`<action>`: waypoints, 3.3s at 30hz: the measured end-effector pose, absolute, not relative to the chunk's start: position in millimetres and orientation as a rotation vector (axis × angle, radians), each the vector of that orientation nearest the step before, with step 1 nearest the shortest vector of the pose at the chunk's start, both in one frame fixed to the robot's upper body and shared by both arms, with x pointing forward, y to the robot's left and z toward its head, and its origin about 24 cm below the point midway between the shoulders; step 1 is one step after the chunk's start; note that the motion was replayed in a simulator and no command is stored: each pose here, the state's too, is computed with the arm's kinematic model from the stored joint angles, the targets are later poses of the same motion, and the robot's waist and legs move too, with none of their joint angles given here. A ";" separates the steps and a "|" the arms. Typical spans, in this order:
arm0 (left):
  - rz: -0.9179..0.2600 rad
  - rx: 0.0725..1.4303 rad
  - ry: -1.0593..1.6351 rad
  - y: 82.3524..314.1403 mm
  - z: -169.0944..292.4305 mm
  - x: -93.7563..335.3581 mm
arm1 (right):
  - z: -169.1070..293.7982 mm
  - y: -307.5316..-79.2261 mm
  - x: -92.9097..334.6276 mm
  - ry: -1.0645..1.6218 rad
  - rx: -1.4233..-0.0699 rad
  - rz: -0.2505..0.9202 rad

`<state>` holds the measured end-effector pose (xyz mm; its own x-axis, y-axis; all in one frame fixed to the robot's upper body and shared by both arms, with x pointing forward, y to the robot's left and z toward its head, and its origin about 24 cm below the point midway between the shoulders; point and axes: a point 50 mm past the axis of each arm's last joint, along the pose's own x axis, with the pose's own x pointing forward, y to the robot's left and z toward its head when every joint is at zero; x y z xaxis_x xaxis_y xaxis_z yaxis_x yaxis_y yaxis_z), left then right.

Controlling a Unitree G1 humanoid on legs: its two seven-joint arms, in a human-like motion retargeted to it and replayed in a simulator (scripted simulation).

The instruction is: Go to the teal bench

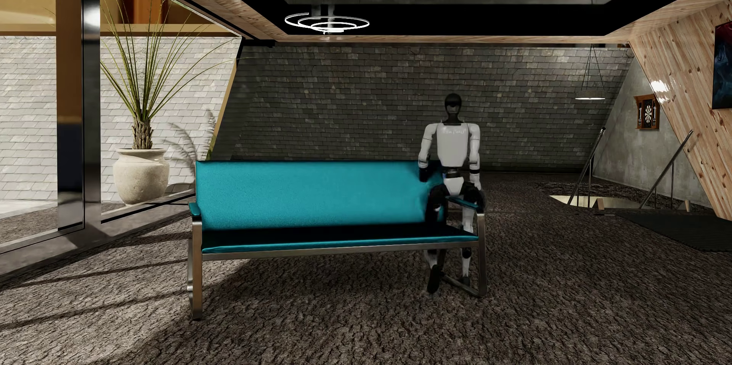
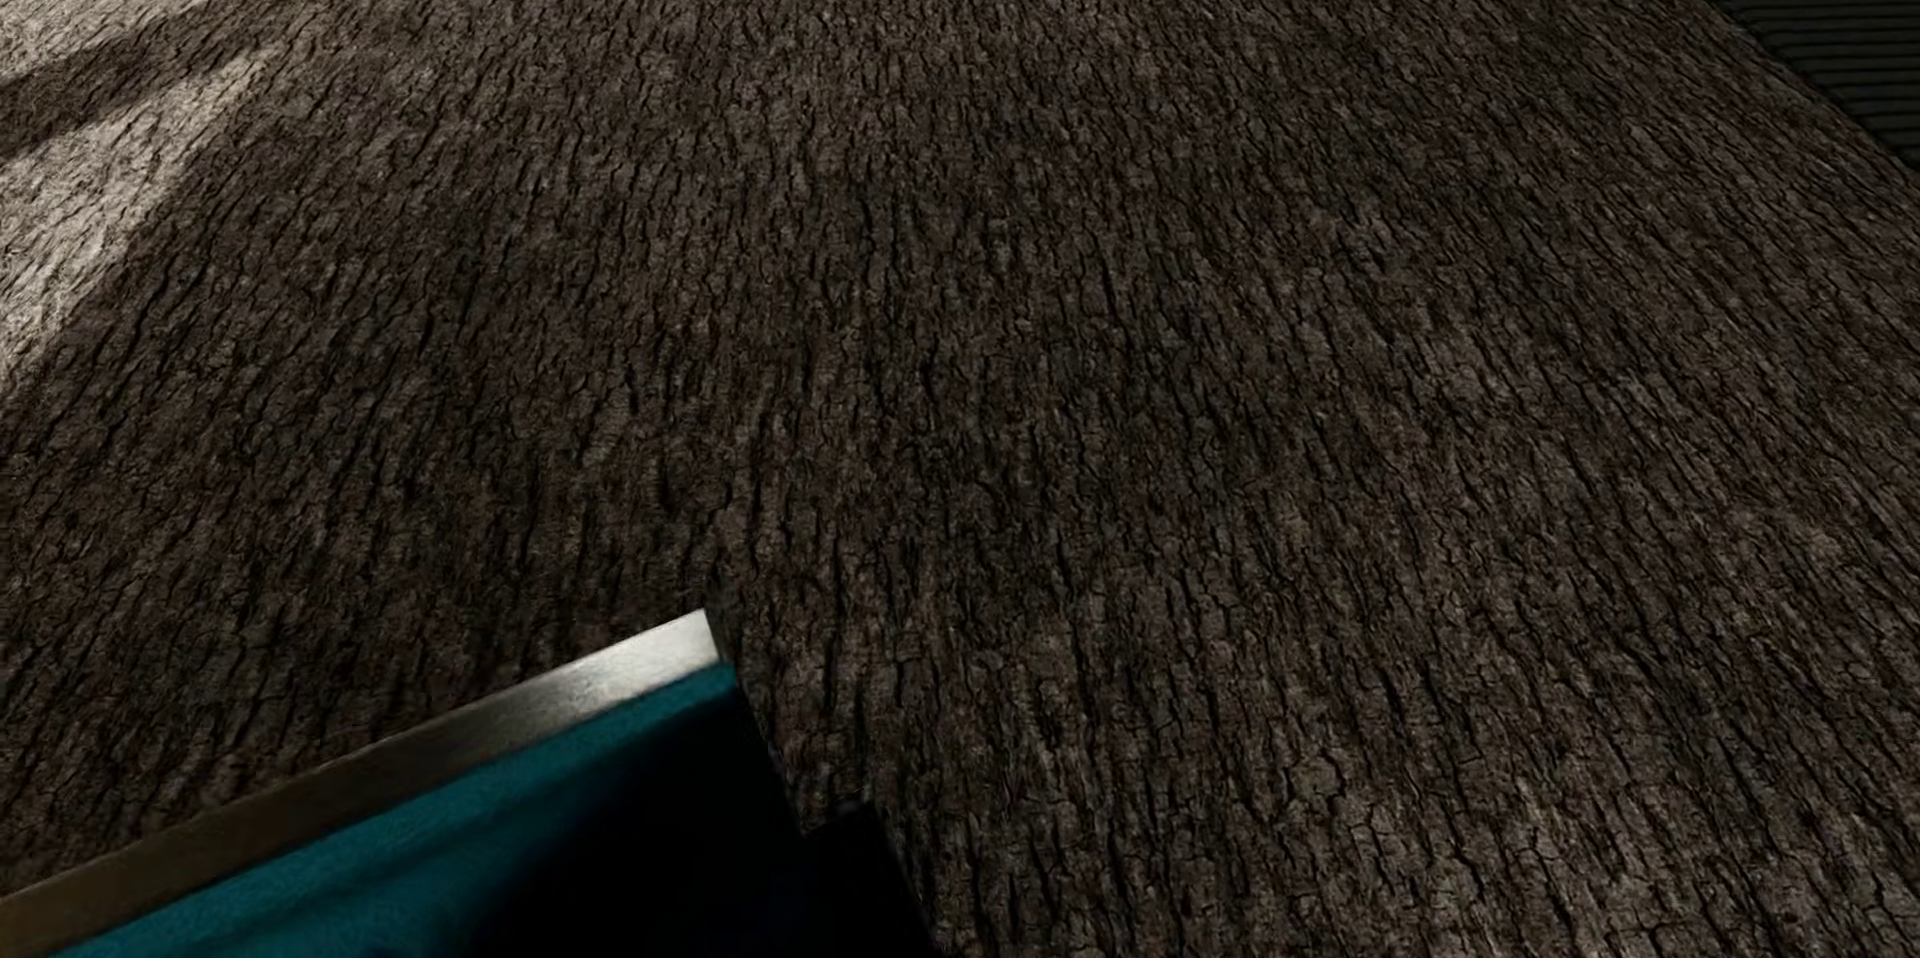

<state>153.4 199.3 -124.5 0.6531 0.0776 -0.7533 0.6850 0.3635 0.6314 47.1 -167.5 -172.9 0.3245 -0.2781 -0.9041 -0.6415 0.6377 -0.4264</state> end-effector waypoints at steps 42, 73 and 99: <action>-0.538 1.087 1.036 192.5 -153.3 104.0 | -165.4 -157.1 75.1 1.074 -1.000 0.346; -0.256 1.022 0.740 170.0 -123.1 178.5 | -140.9 -206.7 113.4 0.936 -1.080 0.212; -0.226 0.937 1.065 204.5 -146.0 90.2 | -98.1 -102.4 220.5 0.391 -1.113 0.428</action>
<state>90.2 204.5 -146.0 0.5027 0.2632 -0.8234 0.5748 0.6097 0.5458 220.5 -102.4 -98.1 0.8530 0.1339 -0.5044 -0.5145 0.3773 -0.7700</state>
